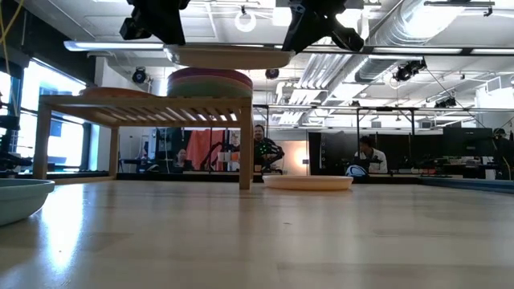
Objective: Place and stack plates onto a shelf
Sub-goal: Stack the gray plate on top of the dark brown plate on the shelf
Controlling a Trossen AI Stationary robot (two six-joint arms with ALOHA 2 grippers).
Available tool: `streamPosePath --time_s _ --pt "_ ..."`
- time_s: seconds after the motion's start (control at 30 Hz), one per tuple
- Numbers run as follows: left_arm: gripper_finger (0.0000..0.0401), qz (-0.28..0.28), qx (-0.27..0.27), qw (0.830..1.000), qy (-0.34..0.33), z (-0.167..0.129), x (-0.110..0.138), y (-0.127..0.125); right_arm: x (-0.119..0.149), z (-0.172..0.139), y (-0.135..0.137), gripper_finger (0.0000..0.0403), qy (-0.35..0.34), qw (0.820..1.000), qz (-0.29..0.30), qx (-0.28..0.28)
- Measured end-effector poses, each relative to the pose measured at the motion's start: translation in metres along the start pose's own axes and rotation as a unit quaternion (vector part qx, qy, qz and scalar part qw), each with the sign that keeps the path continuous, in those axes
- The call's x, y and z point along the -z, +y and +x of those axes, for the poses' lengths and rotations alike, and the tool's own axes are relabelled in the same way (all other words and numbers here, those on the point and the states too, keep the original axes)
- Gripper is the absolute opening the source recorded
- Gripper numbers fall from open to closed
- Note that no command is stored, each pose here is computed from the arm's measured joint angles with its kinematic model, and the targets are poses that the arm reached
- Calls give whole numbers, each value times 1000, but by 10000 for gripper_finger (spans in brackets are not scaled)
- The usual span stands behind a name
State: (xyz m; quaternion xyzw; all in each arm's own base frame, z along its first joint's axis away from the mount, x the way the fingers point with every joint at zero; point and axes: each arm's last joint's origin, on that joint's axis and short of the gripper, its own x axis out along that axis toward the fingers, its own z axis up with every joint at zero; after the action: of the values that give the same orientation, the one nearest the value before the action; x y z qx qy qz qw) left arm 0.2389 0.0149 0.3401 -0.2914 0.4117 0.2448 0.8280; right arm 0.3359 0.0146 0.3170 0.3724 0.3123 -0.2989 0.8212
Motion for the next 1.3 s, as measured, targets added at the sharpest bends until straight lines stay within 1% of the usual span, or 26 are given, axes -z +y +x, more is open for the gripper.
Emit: streamPosePath --time_s 0.17,0.33,0.43,0.57,0.87,1.0,1.07,1.3 --pt "49 0 -1 1000 2 0 0 0 0 0 0 0 -3 1000 -5 -1" --pt "49 1 -1 1000 2 0 0 0 -3 0 5 0 -18 1000 -7 -23" --pt "49 11 -1 1000 2 0 0 0 -5 0 7 0 -26 999 -7 -35" --pt "48 22 -1 1000 2 0 0 0 -5 0 7 0 -25 999 -7 -34" --pt "9 42 -12 999 3 0 2 1 -4 0 7 0 -17 999 -8 -39" --pt "5 48 -16 999 2 0 2 1 -3 0 8 0 -4 999 -10 -48" --pt "4 52 -16 999 3 0 2 1 -3 0 8 0 3 998 -21 -53" --pt "3 52 -15 998 19 0 4 2 -3 0 8 1 -2 998 -30 -52"
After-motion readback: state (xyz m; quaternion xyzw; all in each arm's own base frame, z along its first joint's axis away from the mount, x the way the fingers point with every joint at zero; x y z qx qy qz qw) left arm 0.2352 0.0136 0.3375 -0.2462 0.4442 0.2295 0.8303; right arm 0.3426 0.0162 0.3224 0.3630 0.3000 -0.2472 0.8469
